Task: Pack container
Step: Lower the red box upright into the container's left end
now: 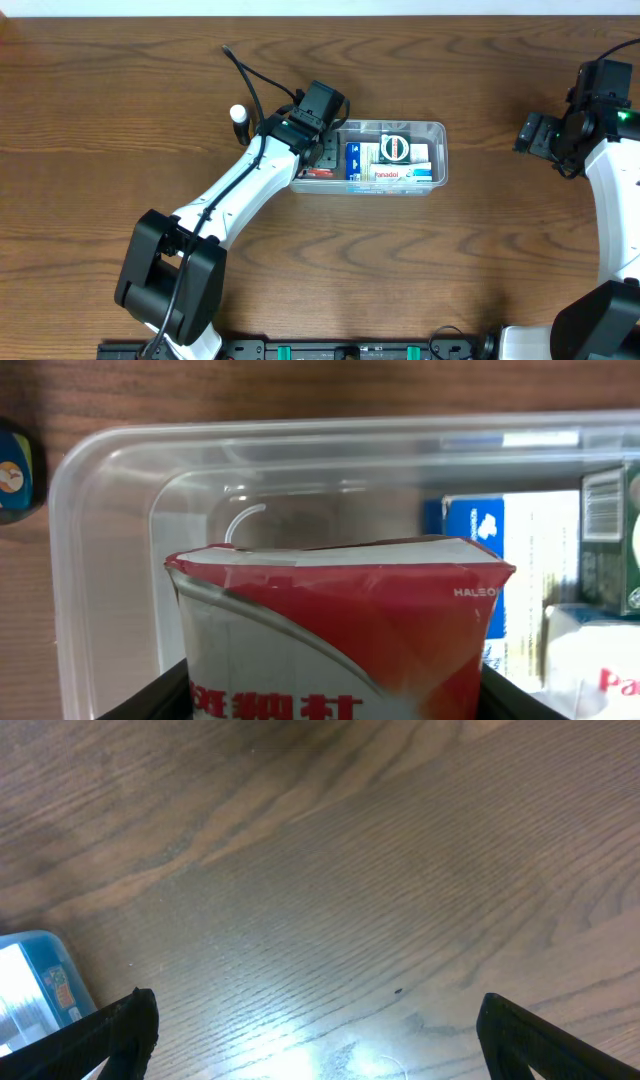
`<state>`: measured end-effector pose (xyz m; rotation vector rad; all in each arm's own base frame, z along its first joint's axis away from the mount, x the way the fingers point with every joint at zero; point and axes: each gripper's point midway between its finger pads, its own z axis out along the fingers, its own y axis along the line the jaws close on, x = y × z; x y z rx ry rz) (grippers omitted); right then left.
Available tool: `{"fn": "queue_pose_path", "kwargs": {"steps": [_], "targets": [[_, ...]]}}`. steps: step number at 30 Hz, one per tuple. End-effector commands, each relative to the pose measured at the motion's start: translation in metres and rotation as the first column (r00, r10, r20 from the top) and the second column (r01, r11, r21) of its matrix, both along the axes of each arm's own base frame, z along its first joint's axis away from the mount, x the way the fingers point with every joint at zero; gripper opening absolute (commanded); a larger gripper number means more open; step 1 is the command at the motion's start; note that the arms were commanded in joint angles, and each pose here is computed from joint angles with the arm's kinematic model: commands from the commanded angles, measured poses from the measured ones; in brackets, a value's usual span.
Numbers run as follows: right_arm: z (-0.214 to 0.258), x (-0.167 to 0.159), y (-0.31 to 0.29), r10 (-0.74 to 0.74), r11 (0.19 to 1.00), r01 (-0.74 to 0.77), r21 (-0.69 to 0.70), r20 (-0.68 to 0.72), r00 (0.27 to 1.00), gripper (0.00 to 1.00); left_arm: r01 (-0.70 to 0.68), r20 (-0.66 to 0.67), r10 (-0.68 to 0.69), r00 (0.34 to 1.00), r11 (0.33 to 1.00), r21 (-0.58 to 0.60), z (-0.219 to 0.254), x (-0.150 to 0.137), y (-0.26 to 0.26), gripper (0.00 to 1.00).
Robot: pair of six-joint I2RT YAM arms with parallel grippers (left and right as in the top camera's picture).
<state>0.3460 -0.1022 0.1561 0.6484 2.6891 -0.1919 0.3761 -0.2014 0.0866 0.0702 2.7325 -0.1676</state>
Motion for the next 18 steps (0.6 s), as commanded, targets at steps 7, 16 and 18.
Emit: {"fn": "queue_pose_path", "kwargs": {"steps": [7, 16, 18], "targets": [[0.003, -0.001, -0.006, -0.006, 1.0, 0.006, -0.014, 0.002, 1.0, 0.99, -0.033, 0.02, 0.034, 0.999, 0.999, -0.026, -0.001, 0.005, -0.004, 0.63], [0.003, -0.001, -0.006, -0.006, 1.0, 0.006, -0.014, 0.002, 1.0, 0.99, -0.025, 0.0, 0.025, 1.0, 1.0, -0.017, -0.014, 0.004, -0.011, 0.63], [0.003, -0.001, -0.006, -0.006, 1.0, 0.006, -0.014, 0.002, 1.0, 0.99, -0.017, -0.006, 0.017, 1.0, 1.0, -0.013, -0.02, 0.003, -0.015, 0.63]]}}
